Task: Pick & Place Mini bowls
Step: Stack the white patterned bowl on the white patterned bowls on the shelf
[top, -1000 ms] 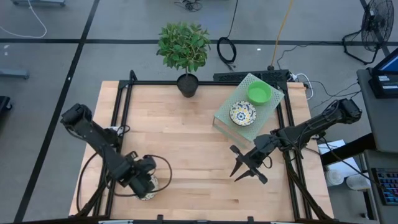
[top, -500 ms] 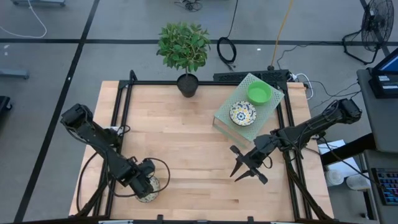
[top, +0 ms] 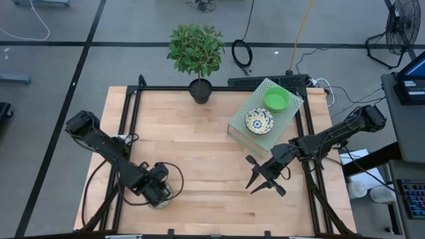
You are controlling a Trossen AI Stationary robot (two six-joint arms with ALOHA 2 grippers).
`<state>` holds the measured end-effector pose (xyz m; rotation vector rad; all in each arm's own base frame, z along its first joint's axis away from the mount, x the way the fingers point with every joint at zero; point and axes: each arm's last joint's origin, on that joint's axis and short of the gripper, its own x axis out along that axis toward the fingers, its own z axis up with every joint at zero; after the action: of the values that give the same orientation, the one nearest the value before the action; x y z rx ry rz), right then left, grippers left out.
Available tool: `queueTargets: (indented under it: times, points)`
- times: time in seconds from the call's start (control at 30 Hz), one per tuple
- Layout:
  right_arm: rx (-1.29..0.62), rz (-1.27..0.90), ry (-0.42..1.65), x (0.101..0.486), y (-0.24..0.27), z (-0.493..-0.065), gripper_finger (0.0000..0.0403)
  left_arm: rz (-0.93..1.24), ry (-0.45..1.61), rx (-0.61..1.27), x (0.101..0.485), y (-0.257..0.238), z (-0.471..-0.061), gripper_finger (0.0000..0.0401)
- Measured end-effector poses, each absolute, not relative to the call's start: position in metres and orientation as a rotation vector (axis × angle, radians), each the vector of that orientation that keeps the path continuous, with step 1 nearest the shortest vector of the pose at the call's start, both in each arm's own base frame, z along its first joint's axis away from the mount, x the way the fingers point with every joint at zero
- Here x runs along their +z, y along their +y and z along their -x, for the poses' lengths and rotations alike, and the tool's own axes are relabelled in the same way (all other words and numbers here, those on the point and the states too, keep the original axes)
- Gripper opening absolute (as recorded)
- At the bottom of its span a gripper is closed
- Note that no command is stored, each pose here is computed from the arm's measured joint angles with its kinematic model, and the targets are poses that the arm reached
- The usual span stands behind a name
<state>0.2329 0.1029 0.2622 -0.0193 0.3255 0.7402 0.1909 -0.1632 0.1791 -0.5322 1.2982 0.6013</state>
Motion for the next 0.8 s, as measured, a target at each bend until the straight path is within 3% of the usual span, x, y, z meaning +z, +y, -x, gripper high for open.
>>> queueTargets:
  times: [0.43,0.67,0.8]
  points:
    - [0.74,0.02,0.326,0.262,0.103,-0.233,0.0095,0.355,0.992,0.807,0.183,-0.117,-0.22,0.0161]
    - [0.74,0.02,0.326,0.262,0.103,-0.233,0.0094,0.474,1.204,0.738,0.188,-0.093,-0.228,0.0161]
    - [0.741,0.023,0.326,0.262,0.103,-0.233,0.0095,0.535,1.226,0.684,0.203,-0.094,-0.218,0.0161]
